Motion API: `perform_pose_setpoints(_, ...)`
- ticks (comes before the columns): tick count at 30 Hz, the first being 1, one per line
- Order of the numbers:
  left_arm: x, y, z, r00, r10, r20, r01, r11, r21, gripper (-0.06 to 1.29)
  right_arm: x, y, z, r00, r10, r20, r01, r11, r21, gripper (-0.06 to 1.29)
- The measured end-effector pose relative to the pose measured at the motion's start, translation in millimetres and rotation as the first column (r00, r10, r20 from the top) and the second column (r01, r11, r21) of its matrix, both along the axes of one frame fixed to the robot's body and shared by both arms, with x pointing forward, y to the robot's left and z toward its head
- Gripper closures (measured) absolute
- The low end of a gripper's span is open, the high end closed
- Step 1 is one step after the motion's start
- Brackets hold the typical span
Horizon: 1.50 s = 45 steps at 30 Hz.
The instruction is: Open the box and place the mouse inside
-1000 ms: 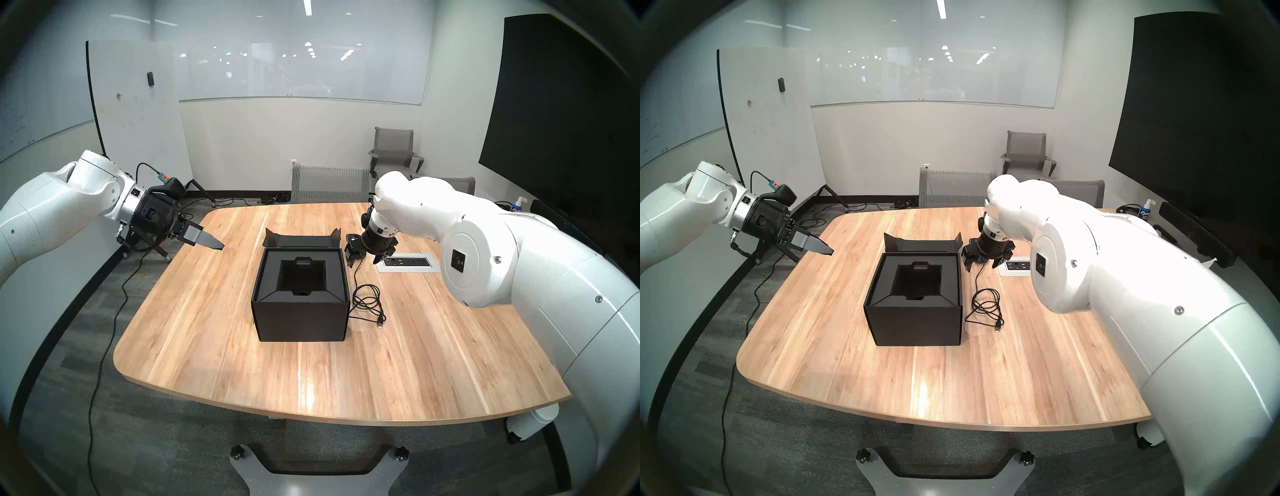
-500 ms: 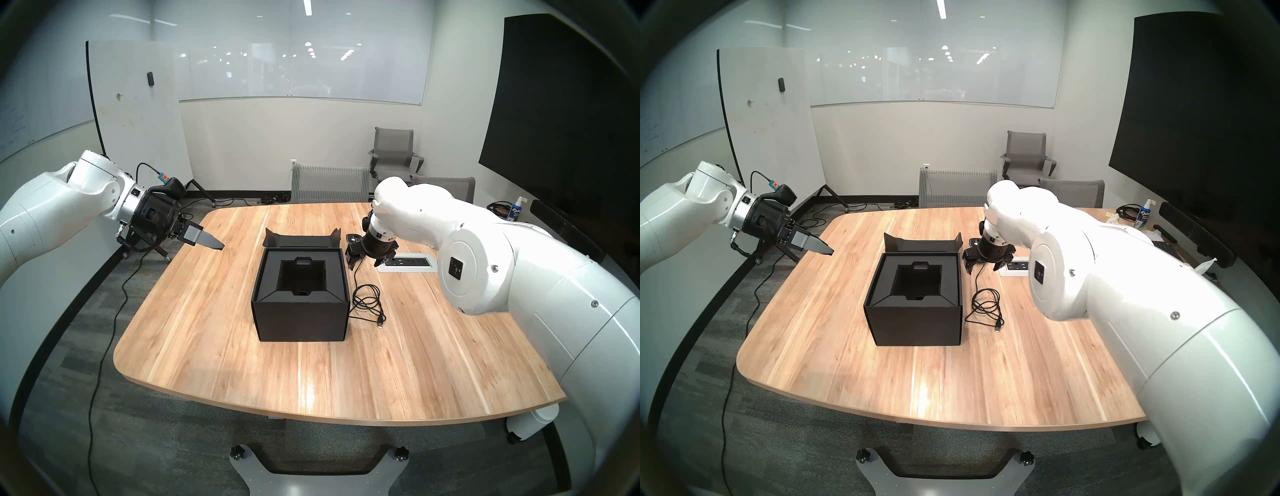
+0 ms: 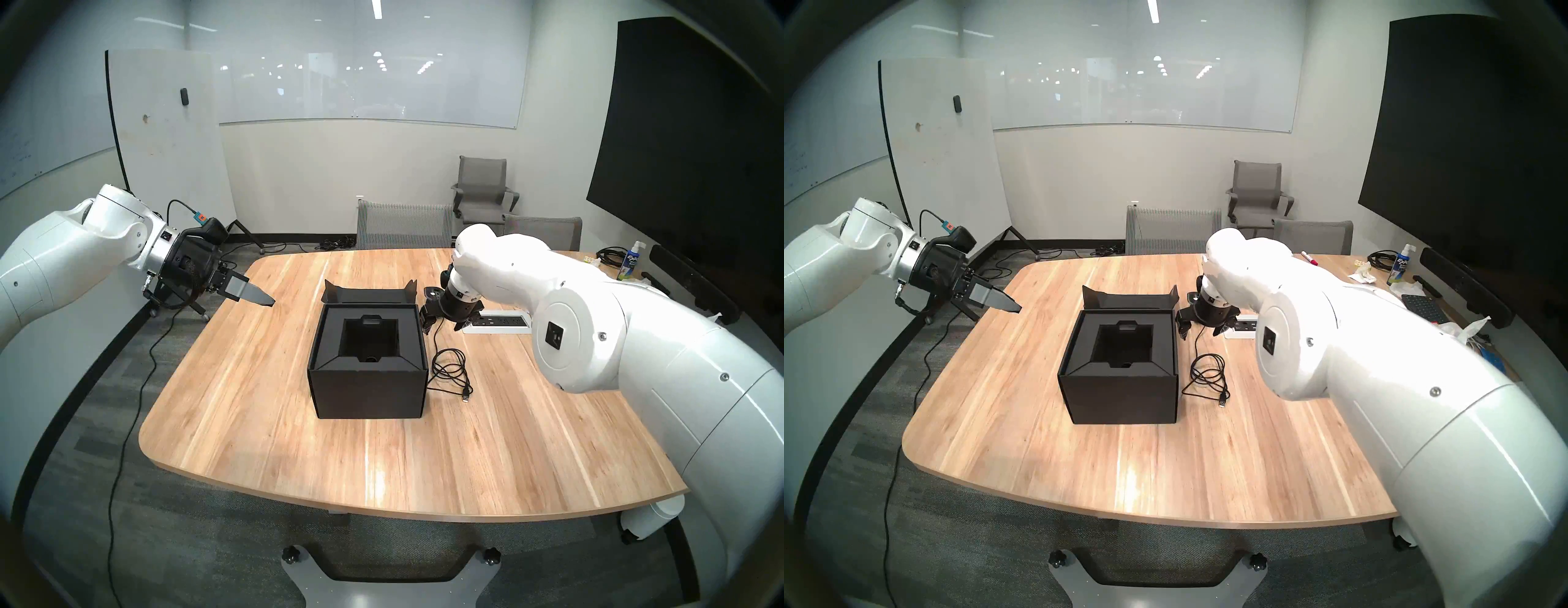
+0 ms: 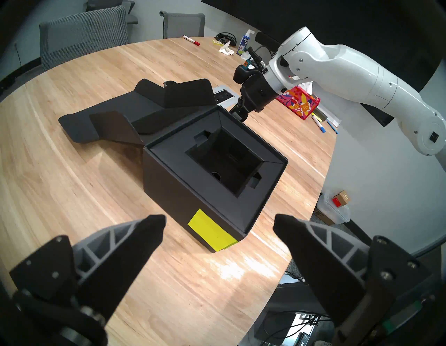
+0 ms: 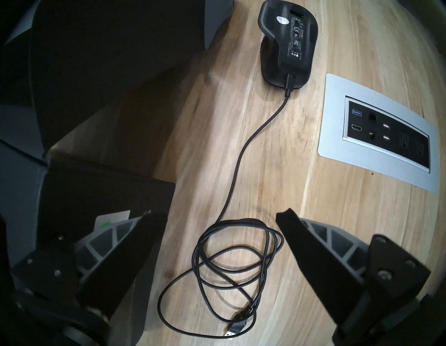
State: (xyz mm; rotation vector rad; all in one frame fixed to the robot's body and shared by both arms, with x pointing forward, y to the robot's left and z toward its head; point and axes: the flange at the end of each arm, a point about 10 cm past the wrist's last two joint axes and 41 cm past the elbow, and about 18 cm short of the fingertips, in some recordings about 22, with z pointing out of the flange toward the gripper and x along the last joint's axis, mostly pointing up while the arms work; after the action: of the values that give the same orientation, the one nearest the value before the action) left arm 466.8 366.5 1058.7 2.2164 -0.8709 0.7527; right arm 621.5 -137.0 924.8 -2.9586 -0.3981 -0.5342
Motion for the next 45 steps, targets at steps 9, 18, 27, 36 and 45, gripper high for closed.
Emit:
perform_pose_setpoints(9,-0.1,0,-0.1,1.000,-0.001,0.000,0.001,1.000,-0.001,0.01,-1.1,1,-10.1,1.000,-0.006,0.009,0.006,1.000,0.012,0.01)
perform_pose_setpoints(18,-0.1,0,-0.1,1.000,-0.001,0.000,0.001,1.000,-0.001,0.01,-3.6,-1,-23.9,1.000,-0.019,0.009,0.018,0.999,0.034,0.01)
perform_pose_setpoints(27,-0.1,0,-0.2,1.000,-0.002,0.000,0.002,1.000,-0.002,0.01,-5.7,-1,-32.0,1.000,-0.030,0.004,0.030,0.998,0.050,0.01)
perform_pose_setpoints(36,-0.2,0,-0.2,1.000,-0.003,0.000,0.003,1.000,-0.002,0.01,-7.2,-1,-38.0,0.999,-0.040,0.002,0.040,0.998,0.058,0.01)
perform_pose_setpoints(45,-0.2,0,-0.2,1.000,-0.003,0.000,0.003,1.000,-0.002,0.01,-9.7,2,-45.4,0.999,-0.047,-0.005,0.047,0.996,0.070,0.01)
